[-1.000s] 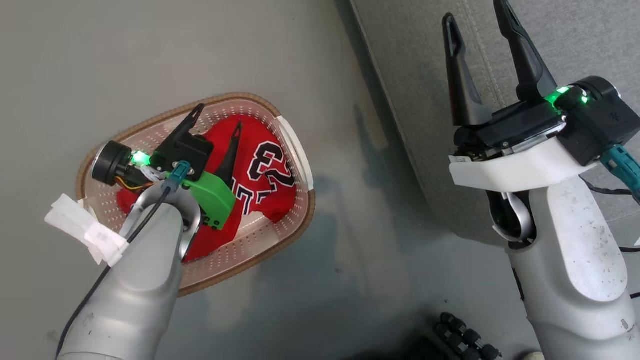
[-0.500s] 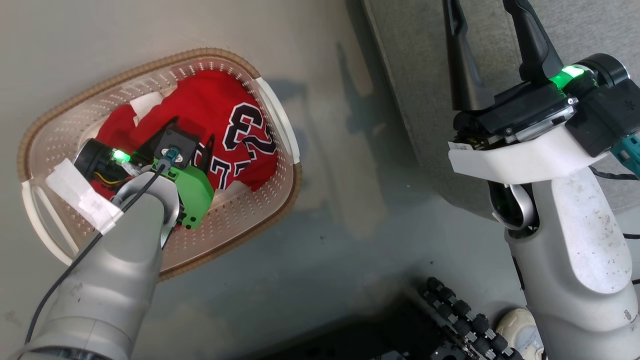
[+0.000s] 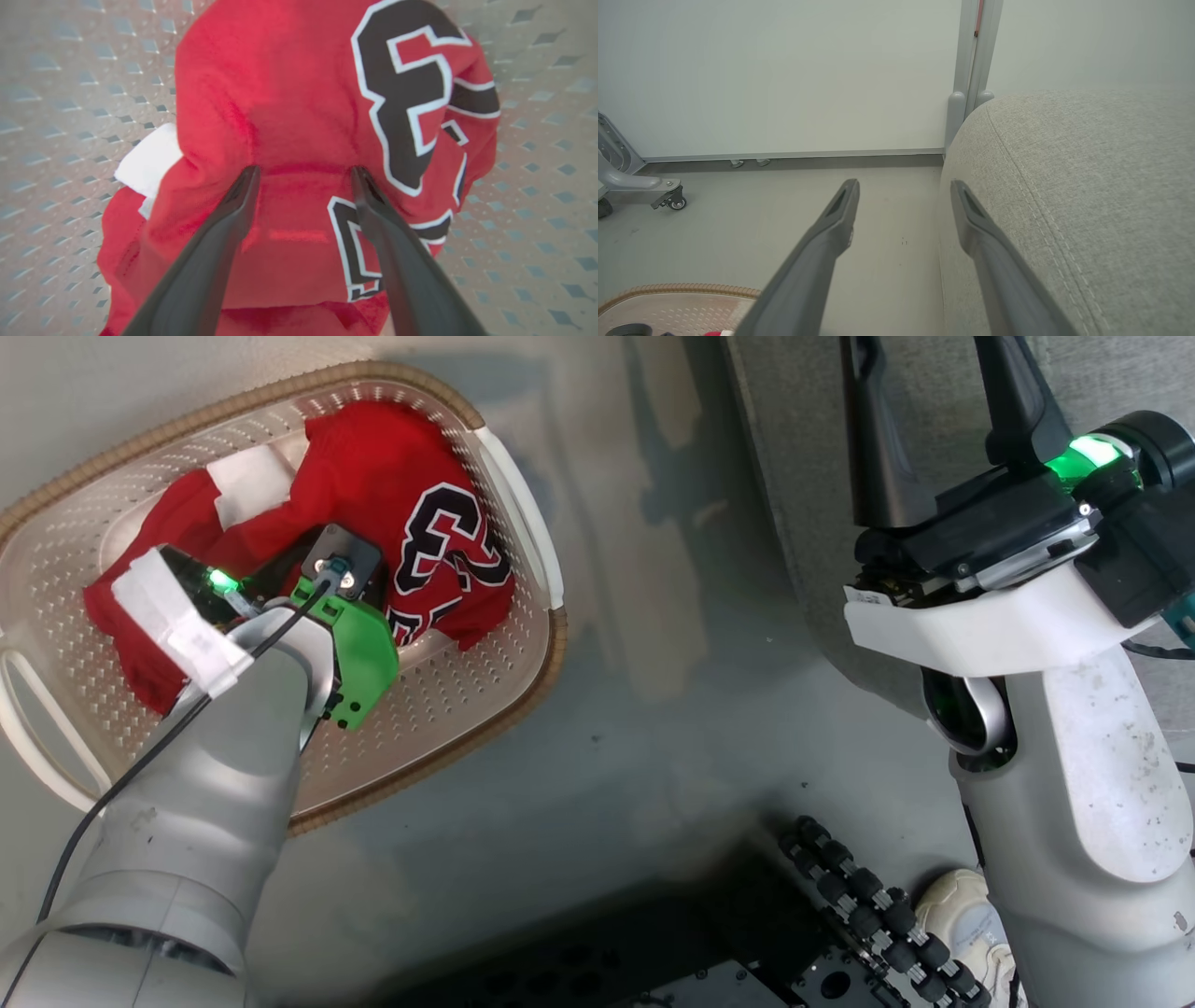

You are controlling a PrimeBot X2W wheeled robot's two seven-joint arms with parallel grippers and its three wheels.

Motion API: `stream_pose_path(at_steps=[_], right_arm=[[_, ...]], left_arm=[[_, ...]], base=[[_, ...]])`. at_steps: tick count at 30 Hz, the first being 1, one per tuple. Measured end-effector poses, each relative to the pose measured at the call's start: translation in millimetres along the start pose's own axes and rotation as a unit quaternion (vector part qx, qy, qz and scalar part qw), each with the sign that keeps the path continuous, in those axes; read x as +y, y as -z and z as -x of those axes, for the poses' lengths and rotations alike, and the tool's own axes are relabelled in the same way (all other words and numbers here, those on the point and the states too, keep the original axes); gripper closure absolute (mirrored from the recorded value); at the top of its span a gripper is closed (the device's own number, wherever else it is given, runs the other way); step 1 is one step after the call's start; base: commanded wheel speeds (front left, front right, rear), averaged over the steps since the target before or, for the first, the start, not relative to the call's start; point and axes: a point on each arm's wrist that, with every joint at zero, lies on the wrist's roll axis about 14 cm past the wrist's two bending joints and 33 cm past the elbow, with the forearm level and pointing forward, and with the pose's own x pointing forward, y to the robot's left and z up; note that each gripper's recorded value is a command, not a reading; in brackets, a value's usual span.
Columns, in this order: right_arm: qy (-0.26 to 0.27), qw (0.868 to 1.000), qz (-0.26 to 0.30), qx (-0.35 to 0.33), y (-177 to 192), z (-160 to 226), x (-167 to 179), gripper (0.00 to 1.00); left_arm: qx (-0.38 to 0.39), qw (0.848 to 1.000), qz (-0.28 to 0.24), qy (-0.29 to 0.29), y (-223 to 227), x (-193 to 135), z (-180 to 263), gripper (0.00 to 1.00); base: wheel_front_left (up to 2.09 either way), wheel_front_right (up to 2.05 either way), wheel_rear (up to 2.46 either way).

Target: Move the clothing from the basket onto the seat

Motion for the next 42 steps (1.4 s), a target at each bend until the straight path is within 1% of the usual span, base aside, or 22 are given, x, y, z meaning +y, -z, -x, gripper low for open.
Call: stream_pose_path(at_steps=[6, 11, 12, 14, 19, 22, 31, 36, 42], right_arm=[[-0.003, 1.000, 0.003, 0.010, 14.9, -1.3, 1.4, 0.00], [-0.006, 1.000, 0.004, 0.011, 20.4, -2.7, 3.6, 0.00], [-0.007, 1.000, 0.004, 0.011, 20.9, -3.0, 4.0, 0.00], [-0.008, 1.000, 0.003, 0.010, 21.8, -3.6, 4.8, 0.00], [-0.011, 1.000, 0.004, 0.011, 23.5, -4.2, 6.8, 0.00], [-0.011, 1.000, 0.004, 0.009, 21.3, -4.7, 7.4, 0.00], [-0.013, 1.000, 0.003, -0.011, -1.5, -6.3, 10.2, 0.00], [-0.014, 1.000, 0.006, -0.021, -17.8, -3.7, 13.6, 0.00], [-0.016, 1.000, 0.008, -0.026, -36.1, 4.5, 19.6, 0.00]], left_arm=[[0.052, 0.999, -0.001, 0.010, 21.6, -3.8, -8.3, 0.00], [0.084, 0.996, -0.007, 0.018, 35.1, -8.4, -10.4, 0.00], [0.089, 0.996, -0.008, 0.019, 37.1, -8.8, -10.5, 0.16], [0.091, 0.996, -0.015, 0.021, 38.5, -9.5, -10.8, 1.00], [0.098, 0.995, -0.027, 0.023, 39.3, -8.9, -10.8, 1.00], [0.089, 0.995, -0.028, 0.021, 35.2, -7.6, -9.7, 1.00], [0.007, 0.999, -0.029, 0.015, -10.5, -9.8, 2.3, 1.00], [-0.038, 0.999, -0.026, 0.006, -35.9, -11.2, 19.9, 1.00], [-0.089, 0.995, -0.037, -0.001, -63.7, -17.5, 48.1, 1.00]], base=[[0.00, 0.00, 0.00], [0.00, 0.00, 0.00], [0.00, 0.00, 0.00], [0.00, 0.00, 0.00], [0.00, 0.00, 0.00], [0.00, 0.00, 0.00], [0.00, 0.00, 0.00], [0.00, 0.00, 0.00], [0.00, 0.00, 0.00]])
